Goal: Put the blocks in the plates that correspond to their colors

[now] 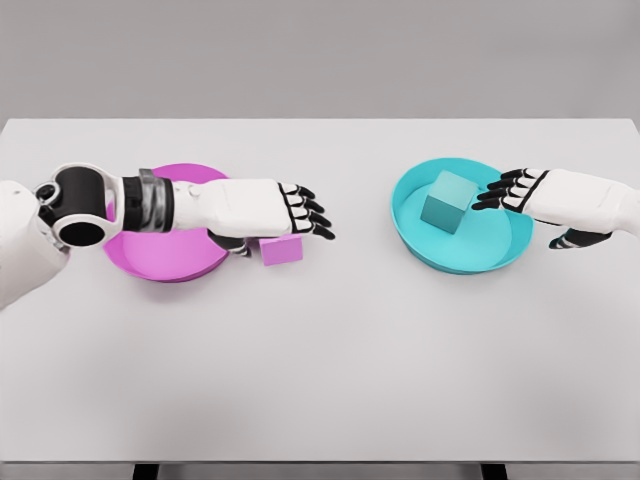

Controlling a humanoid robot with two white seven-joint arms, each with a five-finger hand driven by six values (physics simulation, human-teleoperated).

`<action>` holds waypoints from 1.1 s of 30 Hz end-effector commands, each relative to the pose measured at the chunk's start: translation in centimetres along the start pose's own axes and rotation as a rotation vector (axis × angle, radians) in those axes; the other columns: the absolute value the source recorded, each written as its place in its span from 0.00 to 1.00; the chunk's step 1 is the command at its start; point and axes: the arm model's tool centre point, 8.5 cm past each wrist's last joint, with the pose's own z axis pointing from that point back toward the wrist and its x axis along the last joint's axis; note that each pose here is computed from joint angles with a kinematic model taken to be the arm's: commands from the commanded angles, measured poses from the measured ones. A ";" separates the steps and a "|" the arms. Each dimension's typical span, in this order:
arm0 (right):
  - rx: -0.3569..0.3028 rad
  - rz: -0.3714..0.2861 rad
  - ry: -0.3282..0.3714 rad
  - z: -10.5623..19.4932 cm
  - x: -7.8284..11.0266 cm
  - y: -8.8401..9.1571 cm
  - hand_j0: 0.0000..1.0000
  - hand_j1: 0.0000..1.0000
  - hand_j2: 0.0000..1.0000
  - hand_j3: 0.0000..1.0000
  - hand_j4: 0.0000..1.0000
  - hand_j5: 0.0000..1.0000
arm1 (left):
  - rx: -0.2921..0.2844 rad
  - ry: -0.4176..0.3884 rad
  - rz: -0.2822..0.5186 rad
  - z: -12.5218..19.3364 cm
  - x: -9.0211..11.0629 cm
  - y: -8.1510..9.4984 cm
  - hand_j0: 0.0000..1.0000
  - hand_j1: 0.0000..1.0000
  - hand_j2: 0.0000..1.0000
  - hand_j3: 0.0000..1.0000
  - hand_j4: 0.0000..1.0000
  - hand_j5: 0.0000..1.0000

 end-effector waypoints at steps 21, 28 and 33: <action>-0.010 -0.006 -0.009 -0.5 0.2 -0.1 1.00 1.00 1.00 1.00 1.00 1.00 | -0.047 0.069 0.043 -1.5 -2.5 -1.9 0.99 0.99 0.99 0.99 0.99 0.99; -0.011 -0.006 -0.011 -0.5 0.2 -0.1 1.00 1.00 1.00 1.00 1.00 1.00 | -0.063 0.074 0.020 -2.5 -2.5 -2.0 0.99 0.99 0.99 0.99 0.99 0.99; -0.011 -0.006 -0.011 -0.5 0.2 -0.1 1.00 1.00 1.00 1.00 1.00 1.00 | -0.072 0.079 0.033 -3.1 -2.8 -2.5 0.99 0.99 0.99 0.99 0.99 0.99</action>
